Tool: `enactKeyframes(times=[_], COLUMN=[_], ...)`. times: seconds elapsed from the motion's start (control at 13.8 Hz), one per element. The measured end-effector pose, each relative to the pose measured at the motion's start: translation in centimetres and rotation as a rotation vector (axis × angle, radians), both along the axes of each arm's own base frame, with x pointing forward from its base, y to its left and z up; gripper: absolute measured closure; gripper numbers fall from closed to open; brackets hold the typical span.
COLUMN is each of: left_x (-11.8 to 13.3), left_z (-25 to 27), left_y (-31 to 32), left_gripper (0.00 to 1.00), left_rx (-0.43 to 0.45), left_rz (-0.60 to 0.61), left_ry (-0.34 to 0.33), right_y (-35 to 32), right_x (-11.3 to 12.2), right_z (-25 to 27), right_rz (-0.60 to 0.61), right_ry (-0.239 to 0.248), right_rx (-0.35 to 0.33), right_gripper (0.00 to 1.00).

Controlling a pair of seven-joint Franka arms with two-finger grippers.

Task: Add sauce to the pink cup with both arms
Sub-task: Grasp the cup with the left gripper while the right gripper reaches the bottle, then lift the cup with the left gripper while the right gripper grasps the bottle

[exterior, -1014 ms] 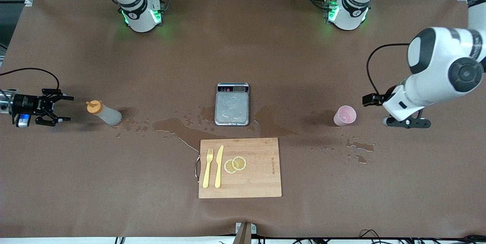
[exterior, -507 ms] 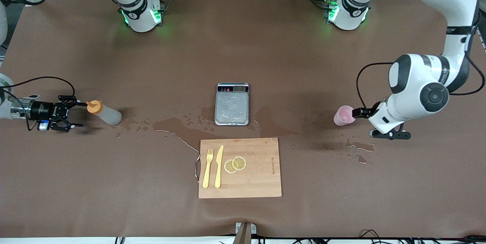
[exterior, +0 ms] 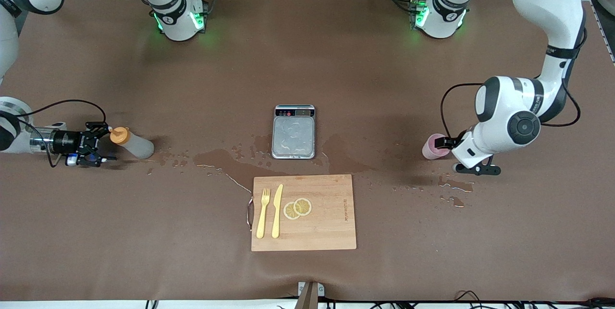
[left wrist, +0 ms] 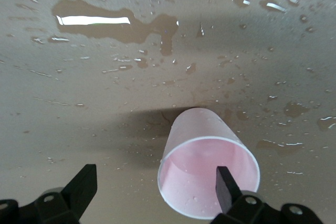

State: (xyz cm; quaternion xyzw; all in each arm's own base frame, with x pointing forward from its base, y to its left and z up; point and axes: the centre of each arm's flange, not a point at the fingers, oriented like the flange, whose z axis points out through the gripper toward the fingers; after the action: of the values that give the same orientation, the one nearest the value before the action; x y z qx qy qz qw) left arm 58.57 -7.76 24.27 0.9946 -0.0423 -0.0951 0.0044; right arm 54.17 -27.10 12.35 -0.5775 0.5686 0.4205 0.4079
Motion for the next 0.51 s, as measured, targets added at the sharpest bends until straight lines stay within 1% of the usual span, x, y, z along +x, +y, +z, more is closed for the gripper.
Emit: enactKeyframes(times=[0.22, 0.29, 0.43, 0.51], left_x=[-0.2, -0.3, -0.4, -0.5], left_z=[-1.5, -1.9, -2.2, -2.2], left_y=[0.0, 0.0, -0.1, -0.4], left_gripper=[0.0, 0.06, 0.3, 0.4], left_rx=[0.002, 0.003, 0.003, 0.003], left_rz=[0.002, 0.003, 0.001, -0.001], left_ry=[0.025, 0.031, 0.038, 0.038], right_y=[0.7, 1.0, 1.7, 2.1], right_x=[0.1, 0.1, 0.2, 0.3], right_z=[-0.6, -0.7, -0.9, -1.0], right_rz=[0.011, 0.016, 0.029, 0.036], right_ry=[0.008, 0.01, 0.011, 0.011], right_rx=[0.014, 0.019, 0.026, 0.028], right_gripper=[0.0, 0.0, 0.0, 0.0])
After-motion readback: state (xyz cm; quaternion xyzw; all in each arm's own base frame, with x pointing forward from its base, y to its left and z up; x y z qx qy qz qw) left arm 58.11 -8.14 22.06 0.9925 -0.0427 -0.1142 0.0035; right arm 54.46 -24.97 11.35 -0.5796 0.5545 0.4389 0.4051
